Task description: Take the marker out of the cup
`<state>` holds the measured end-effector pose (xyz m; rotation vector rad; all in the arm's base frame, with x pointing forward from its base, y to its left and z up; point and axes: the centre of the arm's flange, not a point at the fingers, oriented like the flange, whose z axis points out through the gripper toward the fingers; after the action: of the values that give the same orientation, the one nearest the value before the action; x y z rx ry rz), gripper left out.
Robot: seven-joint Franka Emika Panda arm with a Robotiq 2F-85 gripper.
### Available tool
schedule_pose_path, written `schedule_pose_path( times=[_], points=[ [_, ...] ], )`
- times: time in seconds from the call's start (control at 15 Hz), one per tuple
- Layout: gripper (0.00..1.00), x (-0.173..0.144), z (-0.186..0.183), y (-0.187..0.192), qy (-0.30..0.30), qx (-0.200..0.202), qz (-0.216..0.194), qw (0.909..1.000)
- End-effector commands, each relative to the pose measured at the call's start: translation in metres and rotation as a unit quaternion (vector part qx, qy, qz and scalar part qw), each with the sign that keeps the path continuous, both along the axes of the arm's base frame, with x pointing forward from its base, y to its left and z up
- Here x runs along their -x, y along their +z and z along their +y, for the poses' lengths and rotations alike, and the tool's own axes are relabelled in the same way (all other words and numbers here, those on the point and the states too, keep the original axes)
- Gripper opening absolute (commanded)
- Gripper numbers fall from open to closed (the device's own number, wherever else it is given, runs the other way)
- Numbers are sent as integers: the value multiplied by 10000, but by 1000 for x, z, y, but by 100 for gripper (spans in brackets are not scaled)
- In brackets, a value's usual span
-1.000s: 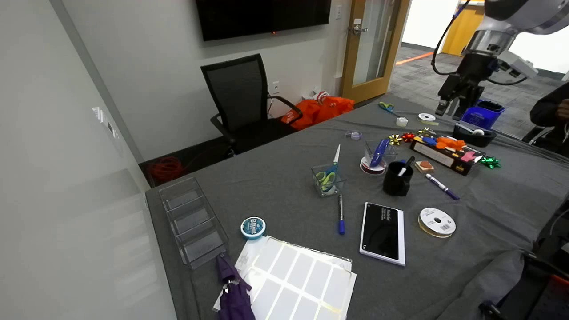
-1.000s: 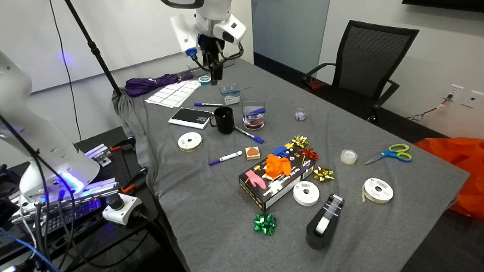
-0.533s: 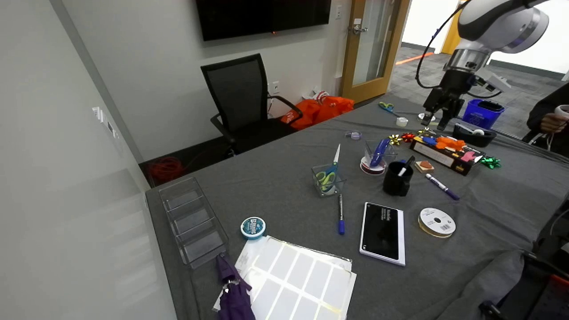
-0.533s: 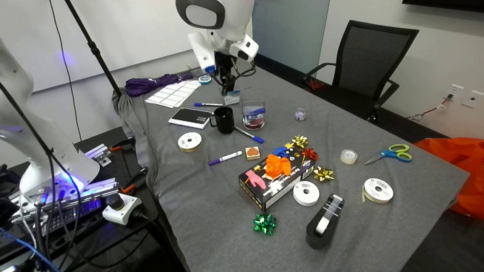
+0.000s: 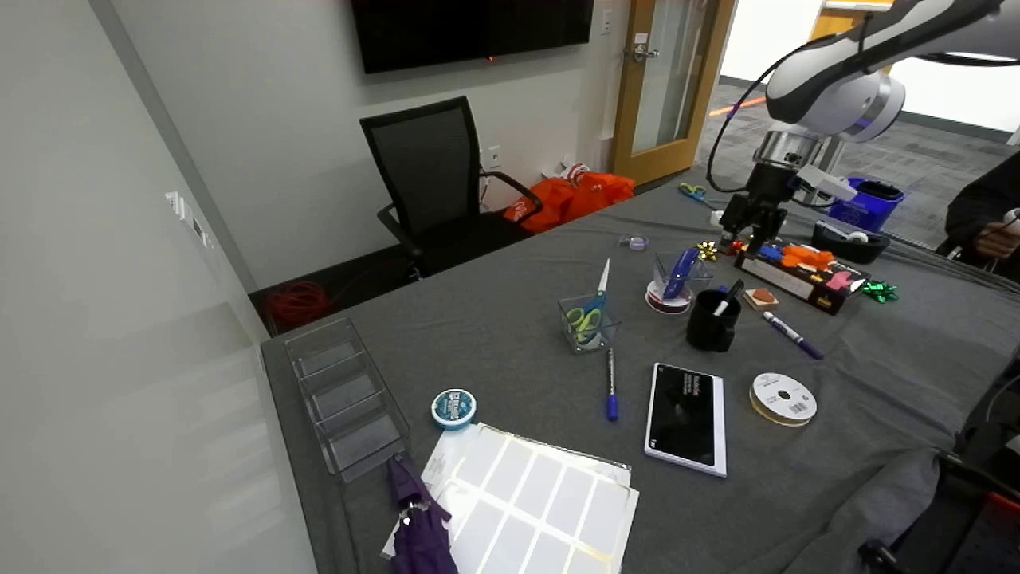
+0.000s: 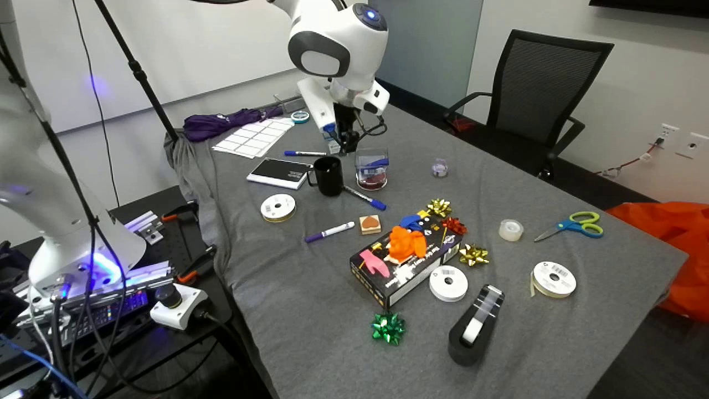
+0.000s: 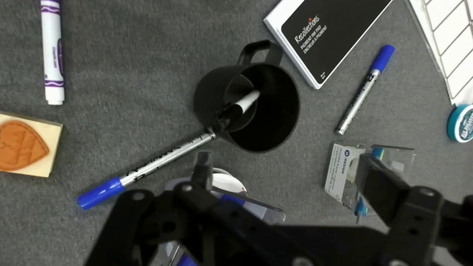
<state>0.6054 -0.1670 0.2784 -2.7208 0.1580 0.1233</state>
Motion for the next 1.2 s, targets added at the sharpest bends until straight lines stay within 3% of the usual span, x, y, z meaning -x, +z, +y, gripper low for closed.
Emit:
schedule_pose_path(
  times=[0.0, 1.13],
  points=[
    [100, -3, -10, -22, 190, -85, -157, 9997],
    [100, 17, -20, -64, 457, -293, -88, 9985]
  ],
)
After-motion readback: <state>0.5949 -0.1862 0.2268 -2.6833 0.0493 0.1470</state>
